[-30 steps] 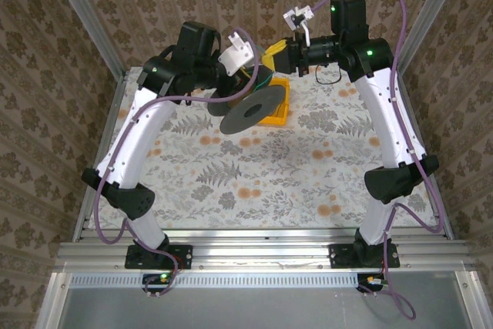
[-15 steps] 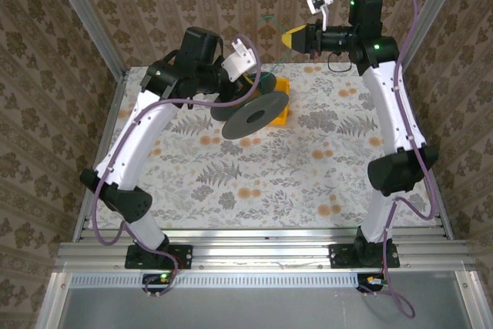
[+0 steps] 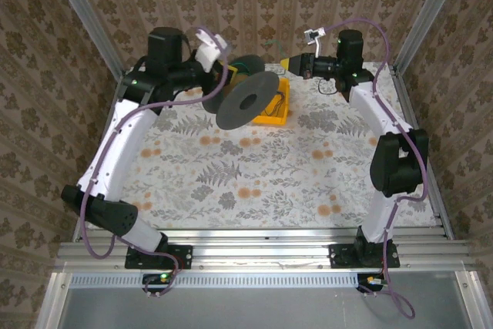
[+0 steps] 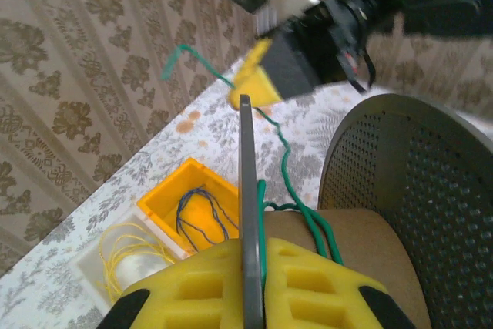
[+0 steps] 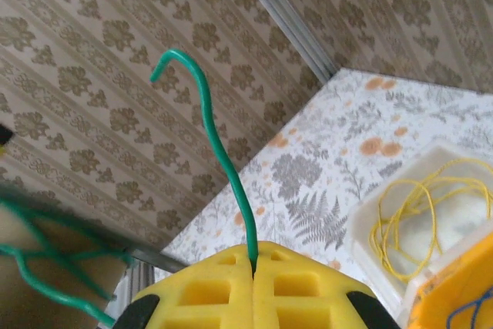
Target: Wrap the cables
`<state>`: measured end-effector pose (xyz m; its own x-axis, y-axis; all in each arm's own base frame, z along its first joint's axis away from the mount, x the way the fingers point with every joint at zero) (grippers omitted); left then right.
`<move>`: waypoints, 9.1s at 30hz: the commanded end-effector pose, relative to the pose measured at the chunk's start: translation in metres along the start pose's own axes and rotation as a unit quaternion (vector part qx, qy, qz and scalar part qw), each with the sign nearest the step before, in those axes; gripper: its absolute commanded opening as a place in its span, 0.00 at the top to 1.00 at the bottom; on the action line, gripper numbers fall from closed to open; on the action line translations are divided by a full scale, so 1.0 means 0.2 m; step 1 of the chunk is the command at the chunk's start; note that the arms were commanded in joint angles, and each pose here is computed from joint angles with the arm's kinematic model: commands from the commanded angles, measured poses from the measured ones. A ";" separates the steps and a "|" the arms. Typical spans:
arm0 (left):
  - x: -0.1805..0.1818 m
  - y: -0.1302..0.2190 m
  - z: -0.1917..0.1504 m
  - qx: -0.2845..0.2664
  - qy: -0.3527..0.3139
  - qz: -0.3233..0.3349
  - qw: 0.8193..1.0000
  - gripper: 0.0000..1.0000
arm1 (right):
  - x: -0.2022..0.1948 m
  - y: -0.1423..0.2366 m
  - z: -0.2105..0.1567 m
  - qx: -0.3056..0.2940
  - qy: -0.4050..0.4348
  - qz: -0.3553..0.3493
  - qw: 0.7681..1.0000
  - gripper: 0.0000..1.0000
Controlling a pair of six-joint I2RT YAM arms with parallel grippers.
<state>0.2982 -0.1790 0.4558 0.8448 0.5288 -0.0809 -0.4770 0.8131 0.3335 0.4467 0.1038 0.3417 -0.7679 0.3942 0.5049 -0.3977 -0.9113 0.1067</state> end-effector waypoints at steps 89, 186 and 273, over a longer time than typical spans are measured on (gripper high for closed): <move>0.20 0.28 0.26 -0.315 0.178 0.132 0.923 1.00 | 1.27 -0.51 -0.36 -0.009 0.408 0.099 0.908 0.55; 0.05 0.34 0.29 -0.345 0.080 0.145 0.924 1.00 | 0.97 -0.61 -0.32 -0.066 0.170 0.098 0.978 1.00; 0.00 0.18 0.05 -0.289 0.134 -0.063 0.946 1.00 | 0.67 0.27 -0.19 -0.137 0.071 -0.061 0.986 0.00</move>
<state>0.2990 -0.1610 0.4429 0.7840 0.4670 -0.4090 -0.5362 0.8414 -0.0672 0.3007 0.1114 0.3934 -0.7689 0.6066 0.2020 -0.6187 -0.7856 0.0042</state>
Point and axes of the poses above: each hand's point on the last joint's axis, 136 mm out from that joint toward the fingers, its own y axis back along the fingers, its own x axis along the line the jaws close on, z = x × y, the point moved 10 cm from there along y, back along the fingers, and after that the axes turned 6 degrees about y, right-handed, at the moved point
